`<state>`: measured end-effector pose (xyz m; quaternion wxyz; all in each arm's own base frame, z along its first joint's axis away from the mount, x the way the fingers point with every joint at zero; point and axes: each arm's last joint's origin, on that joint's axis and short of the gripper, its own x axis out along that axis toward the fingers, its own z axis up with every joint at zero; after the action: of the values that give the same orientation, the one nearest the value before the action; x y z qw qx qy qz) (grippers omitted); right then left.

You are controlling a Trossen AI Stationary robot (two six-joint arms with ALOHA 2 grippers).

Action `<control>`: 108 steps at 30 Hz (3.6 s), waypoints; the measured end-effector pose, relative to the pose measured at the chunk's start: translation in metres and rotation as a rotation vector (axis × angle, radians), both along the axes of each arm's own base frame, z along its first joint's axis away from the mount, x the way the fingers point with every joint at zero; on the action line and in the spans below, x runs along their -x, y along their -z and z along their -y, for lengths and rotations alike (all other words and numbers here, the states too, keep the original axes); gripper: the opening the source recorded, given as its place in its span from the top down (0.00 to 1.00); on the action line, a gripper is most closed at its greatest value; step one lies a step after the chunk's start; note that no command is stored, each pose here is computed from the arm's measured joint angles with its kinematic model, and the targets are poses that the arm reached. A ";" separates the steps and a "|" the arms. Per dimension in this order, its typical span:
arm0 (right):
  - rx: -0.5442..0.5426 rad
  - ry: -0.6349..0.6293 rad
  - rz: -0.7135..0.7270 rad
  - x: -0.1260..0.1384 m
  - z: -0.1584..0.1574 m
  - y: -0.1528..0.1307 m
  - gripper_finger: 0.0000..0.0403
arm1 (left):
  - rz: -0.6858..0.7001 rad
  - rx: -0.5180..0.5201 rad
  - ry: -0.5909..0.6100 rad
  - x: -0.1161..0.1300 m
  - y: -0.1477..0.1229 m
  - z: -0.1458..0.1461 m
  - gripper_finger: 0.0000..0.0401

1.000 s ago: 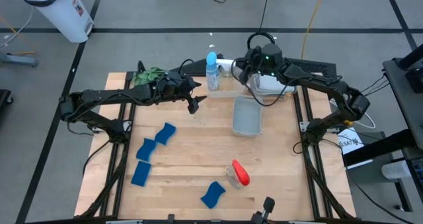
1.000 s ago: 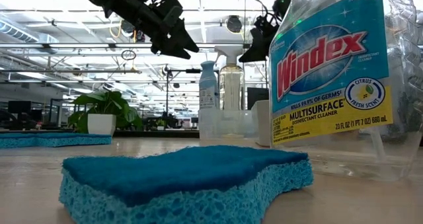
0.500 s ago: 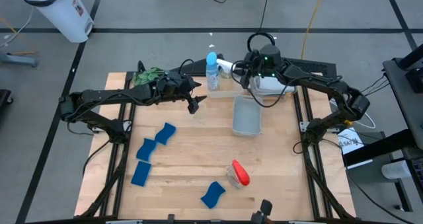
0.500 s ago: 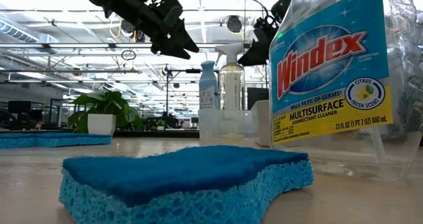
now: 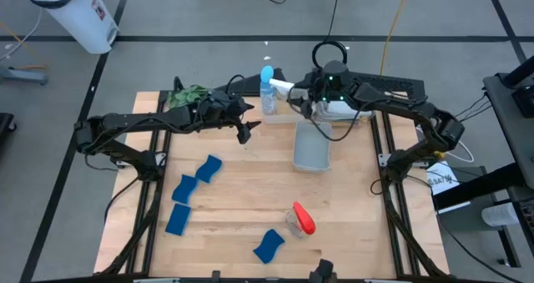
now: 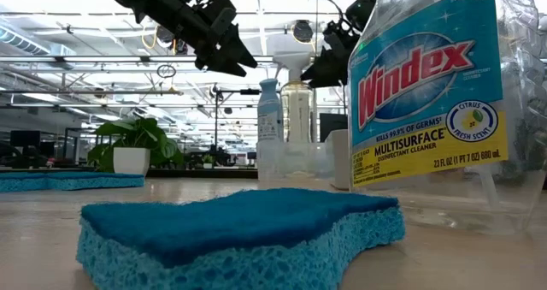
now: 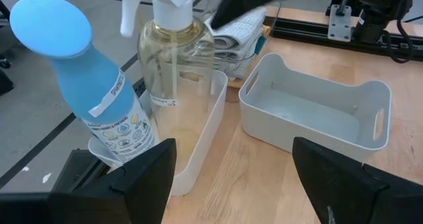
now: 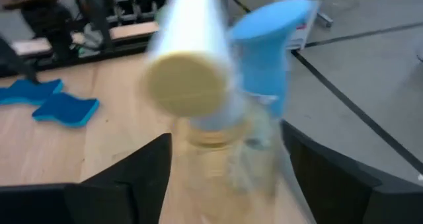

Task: Pick & Place Kitchen Items
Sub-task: Put the yellow spray bottle into the white transparent bin

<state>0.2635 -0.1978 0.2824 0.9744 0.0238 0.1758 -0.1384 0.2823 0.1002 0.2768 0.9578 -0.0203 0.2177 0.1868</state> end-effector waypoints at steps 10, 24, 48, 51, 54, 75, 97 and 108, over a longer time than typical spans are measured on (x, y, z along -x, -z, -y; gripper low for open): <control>0.098 0.013 0.065 -0.010 -0.003 -0.007 0.34 | 0.000 0.000 0.000 0.000 0.000 0.000 0.23; 0.088 0.009 0.056 -0.010 -0.004 -0.006 0.33 | 0.000 0.000 0.000 0.000 0.000 0.000 0.23; 0.230 -0.002 0.011 -0.033 -0.035 -0.005 0.34 | 0.014 0.018 -0.010 0.000 -0.001 0.000 0.23; 0.217 -0.004 -0.012 -0.035 -0.034 0.001 0.34 | 0.015 0.017 -0.010 0.000 -0.001 0.000 0.23; 0.221 -0.003 -0.005 -0.035 -0.034 0.000 0.34 | 0.013 0.018 -0.010 0.000 0.000 0.000 0.23; 0.174 -0.024 -0.065 -0.034 -0.040 0.005 0.34 | -0.214 -0.030 -0.015 0.009 0.016 0.000 0.23; 0.217 -0.091 -0.104 -0.039 -0.053 0.008 0.34 | -0.336 -0.188 -0.067 -0.010 0.055 -0.041 0.23; 0.248 -0.105 -0.112 -0.040 -0.054 0.008 0.34 | -0.362 -0.175 -0.077 -0.007 0.059 -0.045 0.56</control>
<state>0.3031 -0.1438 0.2747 0.9644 -0.1139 0.2124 -0.1091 0.2897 0.1456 0.2176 0.8933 0.0885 0.3683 0.2421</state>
